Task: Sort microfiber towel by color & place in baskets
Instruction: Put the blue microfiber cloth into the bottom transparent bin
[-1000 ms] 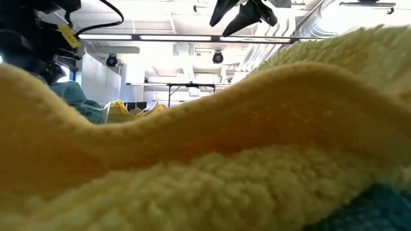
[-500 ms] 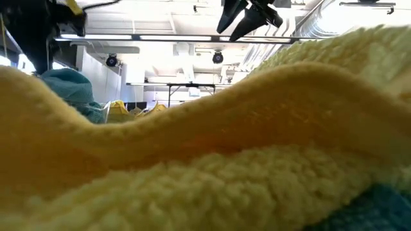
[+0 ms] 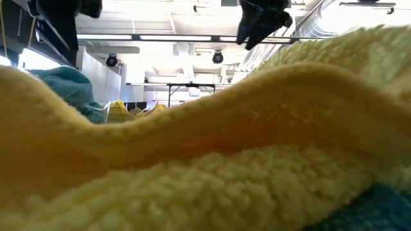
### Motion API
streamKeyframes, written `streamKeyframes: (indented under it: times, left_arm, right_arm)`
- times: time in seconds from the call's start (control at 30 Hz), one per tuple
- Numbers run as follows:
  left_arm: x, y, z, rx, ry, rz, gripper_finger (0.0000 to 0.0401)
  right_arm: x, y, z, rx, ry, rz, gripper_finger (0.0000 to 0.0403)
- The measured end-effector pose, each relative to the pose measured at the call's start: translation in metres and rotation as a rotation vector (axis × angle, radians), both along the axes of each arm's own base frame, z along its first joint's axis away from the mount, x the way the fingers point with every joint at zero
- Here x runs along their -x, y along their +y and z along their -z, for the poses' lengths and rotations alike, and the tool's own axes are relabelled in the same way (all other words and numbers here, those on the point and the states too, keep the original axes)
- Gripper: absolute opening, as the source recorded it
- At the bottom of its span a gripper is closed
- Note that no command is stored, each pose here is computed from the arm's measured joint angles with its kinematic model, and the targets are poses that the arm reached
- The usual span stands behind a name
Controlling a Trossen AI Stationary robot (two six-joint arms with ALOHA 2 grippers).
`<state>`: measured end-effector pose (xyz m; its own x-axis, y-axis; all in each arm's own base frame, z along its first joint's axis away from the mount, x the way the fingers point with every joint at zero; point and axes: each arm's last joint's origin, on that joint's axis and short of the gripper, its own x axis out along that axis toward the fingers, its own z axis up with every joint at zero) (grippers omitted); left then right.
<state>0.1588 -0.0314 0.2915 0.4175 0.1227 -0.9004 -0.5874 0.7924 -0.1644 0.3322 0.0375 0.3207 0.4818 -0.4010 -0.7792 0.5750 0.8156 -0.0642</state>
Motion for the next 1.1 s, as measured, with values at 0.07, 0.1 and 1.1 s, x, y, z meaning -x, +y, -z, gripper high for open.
streamKeyframes:
  times: [0.07,0.1,1.1]
  left_arm:
    - [-0.010,-0.002,0.009,-0.012,0.064,-0.018,0.0211]
    - [-0.014,-0.003,0.015,-0.017,0.112,-0.032,0.0211]
    - [-0.014,-0.015,0.076,0.120,0.194,-0.314,0.0211]
  right_arm:
    - [0.004,0.004,0.002,0.006,0.039,-0.013,0.0185]
    - [0.006,0.006,0.002,0.009,0.058,-0.020,0.0185]
    - [0.018,0.047,0.004,0.038,0.088,-0.133,0.0185]
